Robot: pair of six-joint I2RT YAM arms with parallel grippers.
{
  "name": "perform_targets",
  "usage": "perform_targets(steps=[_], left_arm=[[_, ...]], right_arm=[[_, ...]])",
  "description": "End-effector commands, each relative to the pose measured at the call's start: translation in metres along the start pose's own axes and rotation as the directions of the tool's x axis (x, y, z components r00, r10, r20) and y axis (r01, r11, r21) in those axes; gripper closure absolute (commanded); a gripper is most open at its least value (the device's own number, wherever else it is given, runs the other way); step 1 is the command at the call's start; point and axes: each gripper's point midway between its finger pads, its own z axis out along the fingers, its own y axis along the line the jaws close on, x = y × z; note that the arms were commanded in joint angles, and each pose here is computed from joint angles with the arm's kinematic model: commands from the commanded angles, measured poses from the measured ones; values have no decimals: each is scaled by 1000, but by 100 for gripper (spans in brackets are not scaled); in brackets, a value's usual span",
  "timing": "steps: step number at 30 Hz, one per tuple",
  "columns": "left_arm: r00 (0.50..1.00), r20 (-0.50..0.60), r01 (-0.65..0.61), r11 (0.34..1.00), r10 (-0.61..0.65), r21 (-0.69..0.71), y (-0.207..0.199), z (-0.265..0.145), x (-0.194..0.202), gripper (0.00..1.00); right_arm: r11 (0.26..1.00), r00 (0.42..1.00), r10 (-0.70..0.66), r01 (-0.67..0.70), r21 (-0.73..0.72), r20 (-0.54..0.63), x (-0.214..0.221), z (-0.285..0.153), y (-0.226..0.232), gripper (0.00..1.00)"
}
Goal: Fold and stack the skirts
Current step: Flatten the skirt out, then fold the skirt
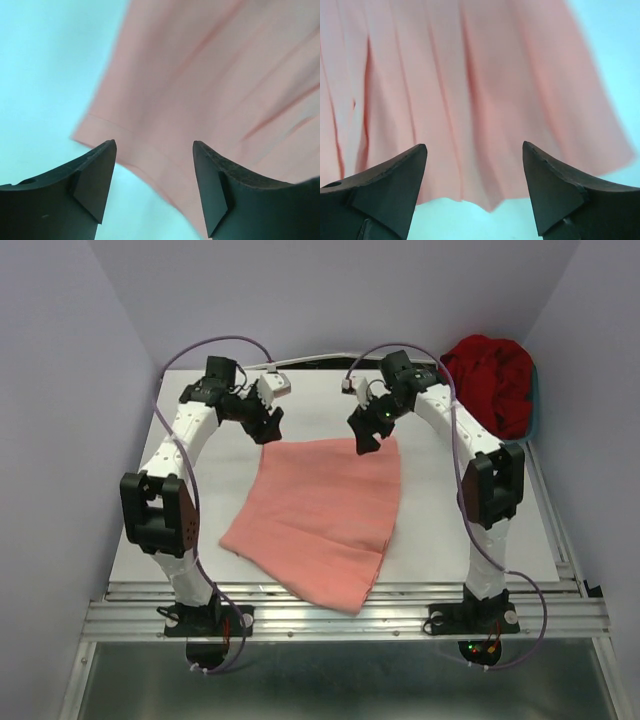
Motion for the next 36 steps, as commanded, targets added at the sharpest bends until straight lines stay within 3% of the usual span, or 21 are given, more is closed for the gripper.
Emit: perform_targets(steps=[1,6,13,23,33,35,36], left_arm=[[996,89,17,998,-12,-57,43,-18,-36,27],[994,98,67,990,-55,-124,100,1,-47,32],[991,62,128,982,-120,-142,139,38,-30,35],[983,-109,140,986,-149,-86,129,68,38,30],[971,-189,146,989,-150,-35,114,79,71,34],[967,-200,151,988,-155,-35,114,81,76,38],[964,-211,158,987,-160,-28,112,83,80,45]], right_arm=[[974,992,-39,11,225,120,-48,-41,-70,18],[919,992,-85,42,393,94,-48,-40,-144,26],[912,994,-87,55,407,60,-15,-13,-196,27],[987,997,-75,75,143,-6,32,29,-148,17],[1000,998,5,-6,-17,-62,59,45,-119,26],[999,998,5,-7,-34,-69,61,46,-116,32],[999,997,7,-11,-44,-72,63,48,-115,35]])
